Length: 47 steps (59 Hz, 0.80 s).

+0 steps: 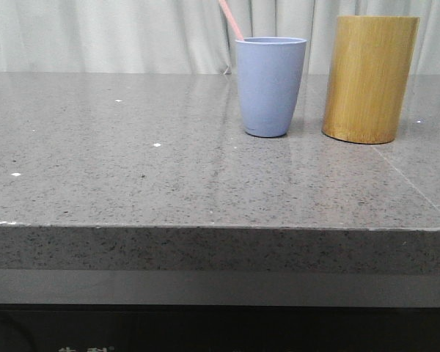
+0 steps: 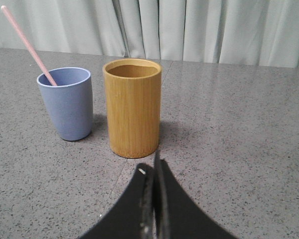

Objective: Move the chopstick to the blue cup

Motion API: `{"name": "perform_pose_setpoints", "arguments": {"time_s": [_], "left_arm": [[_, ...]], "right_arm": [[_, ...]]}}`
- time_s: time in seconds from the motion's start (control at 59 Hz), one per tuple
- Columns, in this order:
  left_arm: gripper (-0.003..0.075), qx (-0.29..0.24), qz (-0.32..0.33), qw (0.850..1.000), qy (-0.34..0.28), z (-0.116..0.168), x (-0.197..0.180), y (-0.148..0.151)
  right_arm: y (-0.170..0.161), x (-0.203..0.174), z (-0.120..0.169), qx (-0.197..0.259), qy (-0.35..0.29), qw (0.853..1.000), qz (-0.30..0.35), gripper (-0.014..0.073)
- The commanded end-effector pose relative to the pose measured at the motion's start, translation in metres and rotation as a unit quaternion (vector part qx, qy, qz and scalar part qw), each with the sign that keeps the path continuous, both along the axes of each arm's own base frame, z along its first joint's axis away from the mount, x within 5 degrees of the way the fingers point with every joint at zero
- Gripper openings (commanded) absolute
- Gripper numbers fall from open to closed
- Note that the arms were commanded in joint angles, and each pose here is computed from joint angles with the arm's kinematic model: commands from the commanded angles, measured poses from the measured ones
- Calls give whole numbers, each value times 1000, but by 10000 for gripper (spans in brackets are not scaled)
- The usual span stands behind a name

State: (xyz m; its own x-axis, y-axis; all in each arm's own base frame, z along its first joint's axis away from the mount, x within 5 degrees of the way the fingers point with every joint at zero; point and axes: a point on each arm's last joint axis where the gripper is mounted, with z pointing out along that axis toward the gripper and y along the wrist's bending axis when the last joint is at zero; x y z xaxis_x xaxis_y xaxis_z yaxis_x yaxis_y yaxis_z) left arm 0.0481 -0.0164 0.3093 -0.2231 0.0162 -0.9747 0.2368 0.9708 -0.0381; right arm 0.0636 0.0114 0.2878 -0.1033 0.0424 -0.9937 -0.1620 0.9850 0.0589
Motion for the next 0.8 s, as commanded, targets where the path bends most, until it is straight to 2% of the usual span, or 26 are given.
{"name": "perform_pose_setpoints", "arguments": {"time_s": [0.0, 0.136, 0.305, 0.407, 0.525, 0.661, 0.78], "left_arm": [[-19, -17, 6, 999, -44, 14, 2, 0], [-19, -17, 6, 999, -44, 14, 2, 0], [-19, -29, 23, 995, -96, 6, -2, 3], [-19, -37, 46, 989, -136, -6, -9, 7], [-19, -37, 64, 986, -148, -23, -16, 9], [-19, -10, 79, 986, -144, -43, -13, 11], [-19, -22, 90, 987, -129, -64, -5, 13]], "right_arm": [[-1, 0, 15, 9, -46, 999, -5, -59], [-1, 0, 15, 9, -46, 999, -5, -59], [-1, 0, 15, 9, -46, 999, -5, -59], [-1, 0, 15, 9, -46, 999, -5, -59], [-1, 0, 15, 9, -46, 999, -5, -59], [-1, 0, 15, 9, -46, 999, -5, -59], [-1, 0, 15, 9, -46, 999, -5, -59]]}}
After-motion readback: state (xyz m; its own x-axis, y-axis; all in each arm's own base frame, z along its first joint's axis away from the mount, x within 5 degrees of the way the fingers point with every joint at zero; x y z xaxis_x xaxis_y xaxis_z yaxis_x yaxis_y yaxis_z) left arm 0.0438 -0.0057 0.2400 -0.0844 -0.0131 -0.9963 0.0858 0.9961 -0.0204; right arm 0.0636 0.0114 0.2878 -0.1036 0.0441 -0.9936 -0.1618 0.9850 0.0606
